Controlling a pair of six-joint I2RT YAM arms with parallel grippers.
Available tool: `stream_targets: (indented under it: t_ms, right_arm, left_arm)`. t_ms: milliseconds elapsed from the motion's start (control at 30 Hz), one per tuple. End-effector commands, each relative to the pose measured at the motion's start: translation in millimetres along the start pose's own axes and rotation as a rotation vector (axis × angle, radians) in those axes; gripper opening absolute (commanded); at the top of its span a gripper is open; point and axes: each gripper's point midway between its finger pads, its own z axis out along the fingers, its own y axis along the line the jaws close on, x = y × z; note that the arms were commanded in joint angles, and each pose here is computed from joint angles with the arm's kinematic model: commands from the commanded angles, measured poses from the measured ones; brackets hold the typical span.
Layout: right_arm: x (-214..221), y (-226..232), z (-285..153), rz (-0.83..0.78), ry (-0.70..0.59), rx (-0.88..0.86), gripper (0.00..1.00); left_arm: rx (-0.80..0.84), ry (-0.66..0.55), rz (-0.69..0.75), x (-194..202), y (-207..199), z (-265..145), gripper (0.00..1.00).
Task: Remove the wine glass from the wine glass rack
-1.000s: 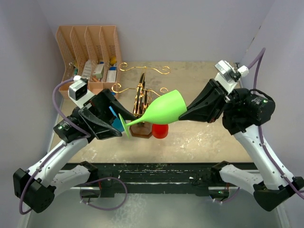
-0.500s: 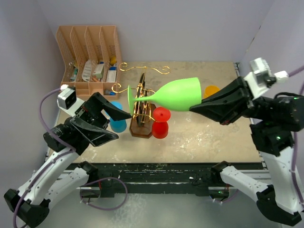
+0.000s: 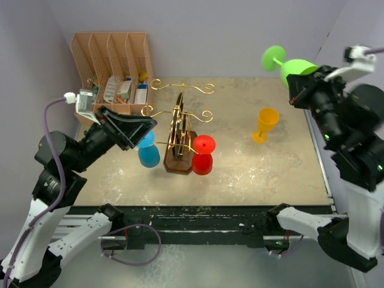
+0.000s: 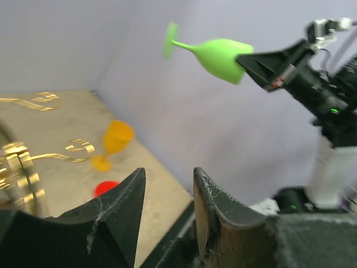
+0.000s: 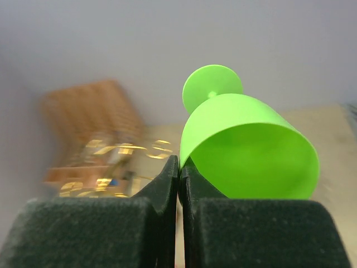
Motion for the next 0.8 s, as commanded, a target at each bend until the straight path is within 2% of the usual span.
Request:
stream_targets:
  t_ms: [0, 133, 267, 400, 500, 767]
  right_arm:
    - [45.5, -104.0, 9.1, -0.233, 0.158, 0.58, 0.0]
    - [71.6, -120.9, 29.0, -0.29, 0.244, 0.652, 0.0]
    - [68.1, -152.9, 58.2, -0.248, 0.268, 0.65, 0.0]
    - [70.8, -186.9, 83.8, -0.205, 0.318, 0.704, 0.0]
    - [108.0, -222.1, 104.4, -0.15, 0.436, 0.725, 0.0]
    - [179.8, -290.7, 91.8, -0.039, 0.559, 0.821, 0.0]
  left_arm:
    - [-0.614, 0.059, 0.145, 3.8, 95.2, -58.9, 0.44]
    - [-0.855, 0.092, 0.203, 3.0, 126.7, -94.5, 0.43]
    - [-0.996, 0.152, 0.234, 10.5, 146.9, -115.7, 0.42]
    - [-1.018, 0.172, 0.256, 16.1, 153.6, -121.8, 0.42]
    - [-1.019, 0.181, 0.276, 19.1, 157.2, -123.5, 0.43]
    - [-0.977, 0.223, 0.285, 28.6, 161.7, -111.7, 0.5]
